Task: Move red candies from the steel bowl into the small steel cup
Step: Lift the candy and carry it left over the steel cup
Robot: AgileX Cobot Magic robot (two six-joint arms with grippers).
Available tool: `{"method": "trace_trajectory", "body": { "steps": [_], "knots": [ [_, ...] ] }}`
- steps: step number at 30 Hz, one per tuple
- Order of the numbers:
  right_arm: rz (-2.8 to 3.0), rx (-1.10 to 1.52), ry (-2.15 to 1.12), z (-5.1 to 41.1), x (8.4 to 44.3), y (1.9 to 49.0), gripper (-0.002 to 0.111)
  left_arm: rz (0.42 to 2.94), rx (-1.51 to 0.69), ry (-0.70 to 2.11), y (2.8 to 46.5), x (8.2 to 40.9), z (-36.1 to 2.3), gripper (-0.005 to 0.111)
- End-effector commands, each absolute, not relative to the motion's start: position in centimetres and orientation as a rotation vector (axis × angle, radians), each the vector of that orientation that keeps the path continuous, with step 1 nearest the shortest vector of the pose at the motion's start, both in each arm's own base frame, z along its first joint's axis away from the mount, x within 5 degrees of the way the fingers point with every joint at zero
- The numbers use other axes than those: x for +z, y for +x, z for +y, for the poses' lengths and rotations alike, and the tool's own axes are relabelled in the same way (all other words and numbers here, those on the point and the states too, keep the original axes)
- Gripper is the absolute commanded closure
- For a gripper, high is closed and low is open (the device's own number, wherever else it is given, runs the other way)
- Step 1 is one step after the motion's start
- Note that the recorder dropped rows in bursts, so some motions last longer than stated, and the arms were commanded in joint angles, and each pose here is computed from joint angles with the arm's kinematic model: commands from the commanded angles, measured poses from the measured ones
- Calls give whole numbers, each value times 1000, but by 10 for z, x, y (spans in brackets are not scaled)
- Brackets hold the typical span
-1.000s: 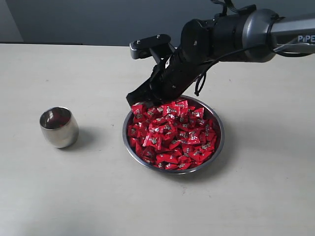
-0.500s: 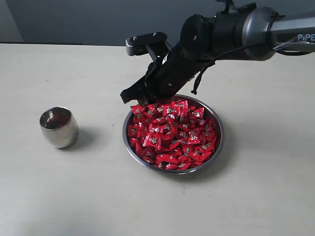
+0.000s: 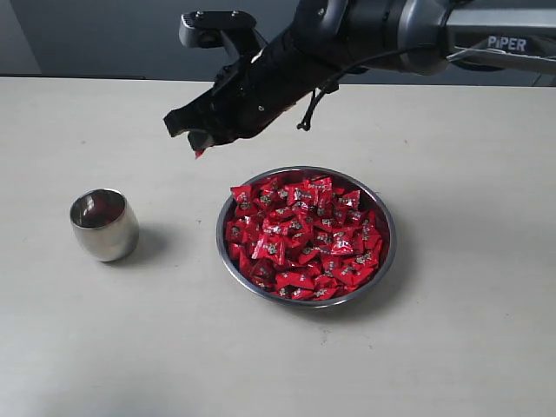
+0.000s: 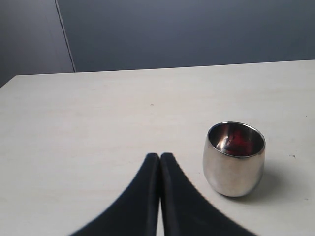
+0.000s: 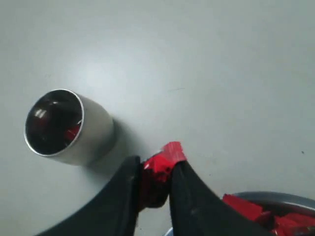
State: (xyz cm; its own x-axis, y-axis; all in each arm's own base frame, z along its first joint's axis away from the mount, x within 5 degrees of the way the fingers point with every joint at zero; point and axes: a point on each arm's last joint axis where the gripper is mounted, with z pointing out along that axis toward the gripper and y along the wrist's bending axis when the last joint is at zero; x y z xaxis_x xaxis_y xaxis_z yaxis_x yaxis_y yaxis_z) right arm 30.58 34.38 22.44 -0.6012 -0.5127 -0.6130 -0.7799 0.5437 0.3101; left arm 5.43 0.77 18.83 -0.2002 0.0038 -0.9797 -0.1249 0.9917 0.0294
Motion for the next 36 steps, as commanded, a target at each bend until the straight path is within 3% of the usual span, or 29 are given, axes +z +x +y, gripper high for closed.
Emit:
{"method": "trace_trajectory", "body": {
  "steps": [1, 19, 36],
  "knots": [
    [2278, 827, -1145, 368, 225, 297, 96, 1767, 114, -92, 54, 187, 8, 106],
    [2209, 986, -1274, 441, 207, 279, 96, 1767, 114, -92, 54, 187, 8, 106],
    [2213, 994, -1281, 452, 199, 278, 96, 1767, 114, -92, 54, 187, 8, 106]
  ]
}}
